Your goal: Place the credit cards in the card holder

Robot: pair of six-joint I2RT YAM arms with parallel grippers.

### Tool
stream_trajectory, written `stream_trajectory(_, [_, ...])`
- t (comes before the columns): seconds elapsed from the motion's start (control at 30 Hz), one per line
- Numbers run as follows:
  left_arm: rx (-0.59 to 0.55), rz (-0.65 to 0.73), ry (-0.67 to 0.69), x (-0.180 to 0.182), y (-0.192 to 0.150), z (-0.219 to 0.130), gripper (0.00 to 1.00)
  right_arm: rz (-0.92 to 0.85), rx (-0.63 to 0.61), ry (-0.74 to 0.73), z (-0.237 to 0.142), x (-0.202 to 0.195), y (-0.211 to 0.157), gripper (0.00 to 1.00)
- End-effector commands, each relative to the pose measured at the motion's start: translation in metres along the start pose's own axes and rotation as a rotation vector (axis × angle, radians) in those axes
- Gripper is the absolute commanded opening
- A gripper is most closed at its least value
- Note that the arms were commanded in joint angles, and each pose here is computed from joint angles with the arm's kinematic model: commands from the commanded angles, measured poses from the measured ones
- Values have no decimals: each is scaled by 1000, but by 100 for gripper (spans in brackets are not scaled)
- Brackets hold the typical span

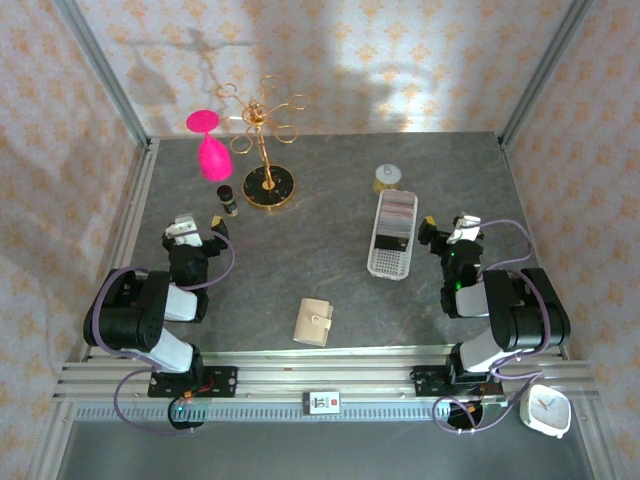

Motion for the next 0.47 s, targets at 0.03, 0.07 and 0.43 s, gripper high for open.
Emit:
stream_trajectory(0.03, [-48,9,17,1,13,3,99,11,-52,-8,2,0,12,100])
stream_trajectory(0.07, [-44,9,16,1,12,3,99,12,-51,-9,2,0,12,100])
stream_trajectory(0.43, [-45,10,17,1,12,3,99,11,-49,-8,2,0,12,100])
Point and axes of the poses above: each hand's point on the last joint's axis, 136 mm out from that joint toward the fingers, its own z axis out along the fingers, its own x axis along the line the jaws close on, y = z × x, the point moved 3 cm from there along -z, back along the fingers, and after that the axes turned 13 degrees about z, right-handed, at the moved point
